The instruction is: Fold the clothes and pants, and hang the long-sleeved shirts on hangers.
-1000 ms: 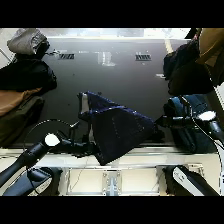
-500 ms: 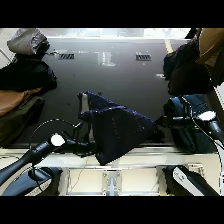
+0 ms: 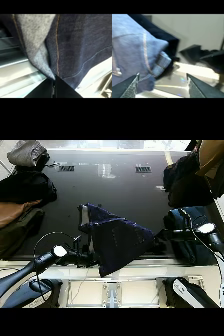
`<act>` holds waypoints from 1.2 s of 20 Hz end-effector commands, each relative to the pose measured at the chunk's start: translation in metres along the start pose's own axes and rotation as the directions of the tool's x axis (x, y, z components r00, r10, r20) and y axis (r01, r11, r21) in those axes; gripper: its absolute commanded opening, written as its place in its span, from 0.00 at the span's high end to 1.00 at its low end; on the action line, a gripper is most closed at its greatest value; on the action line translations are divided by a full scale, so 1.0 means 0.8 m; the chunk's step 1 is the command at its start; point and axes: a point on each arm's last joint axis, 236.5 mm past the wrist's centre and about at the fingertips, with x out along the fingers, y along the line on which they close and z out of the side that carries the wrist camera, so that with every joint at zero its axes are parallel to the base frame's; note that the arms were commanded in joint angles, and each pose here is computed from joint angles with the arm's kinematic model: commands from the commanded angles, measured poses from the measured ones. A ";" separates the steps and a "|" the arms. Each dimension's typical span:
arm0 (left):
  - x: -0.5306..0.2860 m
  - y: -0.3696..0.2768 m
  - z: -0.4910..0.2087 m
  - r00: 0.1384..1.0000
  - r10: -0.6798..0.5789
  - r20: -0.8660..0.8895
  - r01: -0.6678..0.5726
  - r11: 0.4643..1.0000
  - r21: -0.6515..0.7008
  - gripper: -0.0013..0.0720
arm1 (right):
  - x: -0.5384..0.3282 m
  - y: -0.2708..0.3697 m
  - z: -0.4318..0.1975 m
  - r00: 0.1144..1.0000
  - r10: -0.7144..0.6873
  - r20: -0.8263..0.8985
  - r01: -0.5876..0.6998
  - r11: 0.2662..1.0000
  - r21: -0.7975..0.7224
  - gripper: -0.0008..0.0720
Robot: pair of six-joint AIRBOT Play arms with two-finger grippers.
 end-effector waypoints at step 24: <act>-0.218 -0.096 0.154 0.834 -0.197 0.515 0.018 0.943 0.331 0.98 | 0.002 0.159 -0.003 0.811 0.565 -0.151 -0.579 0.813 -0.069 0.93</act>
